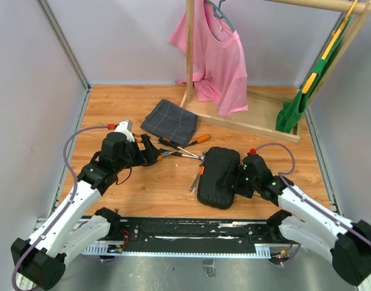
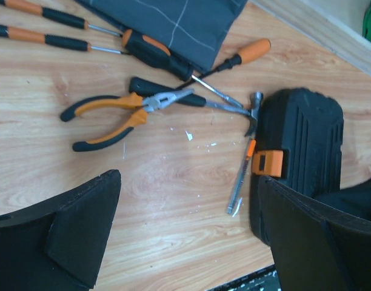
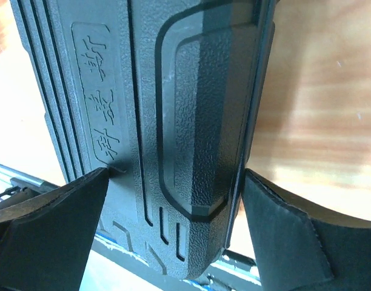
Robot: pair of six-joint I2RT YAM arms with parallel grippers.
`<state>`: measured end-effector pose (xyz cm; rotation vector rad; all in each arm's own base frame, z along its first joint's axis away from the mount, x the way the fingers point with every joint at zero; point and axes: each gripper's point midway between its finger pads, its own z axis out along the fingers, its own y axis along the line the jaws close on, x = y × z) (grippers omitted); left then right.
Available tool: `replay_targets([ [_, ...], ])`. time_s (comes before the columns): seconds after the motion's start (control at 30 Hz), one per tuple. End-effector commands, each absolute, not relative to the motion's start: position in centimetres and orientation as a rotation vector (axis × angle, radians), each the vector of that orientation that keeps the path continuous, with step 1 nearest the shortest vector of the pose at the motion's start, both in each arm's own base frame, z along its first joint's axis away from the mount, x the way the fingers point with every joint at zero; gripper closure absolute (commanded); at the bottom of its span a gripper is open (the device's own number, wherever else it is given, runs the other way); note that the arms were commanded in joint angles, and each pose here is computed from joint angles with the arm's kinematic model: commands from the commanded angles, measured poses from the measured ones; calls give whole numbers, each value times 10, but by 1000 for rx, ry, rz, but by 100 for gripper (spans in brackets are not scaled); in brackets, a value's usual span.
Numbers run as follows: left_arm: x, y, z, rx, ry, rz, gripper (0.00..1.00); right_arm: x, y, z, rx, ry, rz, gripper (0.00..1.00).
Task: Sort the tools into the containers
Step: Move the storage box to the center of the board.
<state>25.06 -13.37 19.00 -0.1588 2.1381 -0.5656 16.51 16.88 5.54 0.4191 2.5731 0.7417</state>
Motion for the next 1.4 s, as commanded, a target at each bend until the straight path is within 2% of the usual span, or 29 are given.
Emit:
replay_targets([
  [0.0,253,-147,192,-147,2122,-661,1,208,177,72,315,2452,648,10],
  [0.37,253,-154,190,-145,2113,-713,1,248,220,68,115,2455,707,11],
  [0.63,261,-166,175,-100,2169,-731,1,276,228,79,-169,2434,669,7],
  [0.77,265,-172,172,-87,2160,-757,1,285,210,88,-195,2415,669,4],
  [0.93,266,-179,169,-105,2124,-804,1,287,168,100,-73,2392,547,1],
  [1.1,270,-192,157,-122,2129,-815,7,280,143,101,37,2375,470,1],
  [1.37,282,-224,136,-85,2167,-796,22,278,137,107,75,2343,468,1],
])
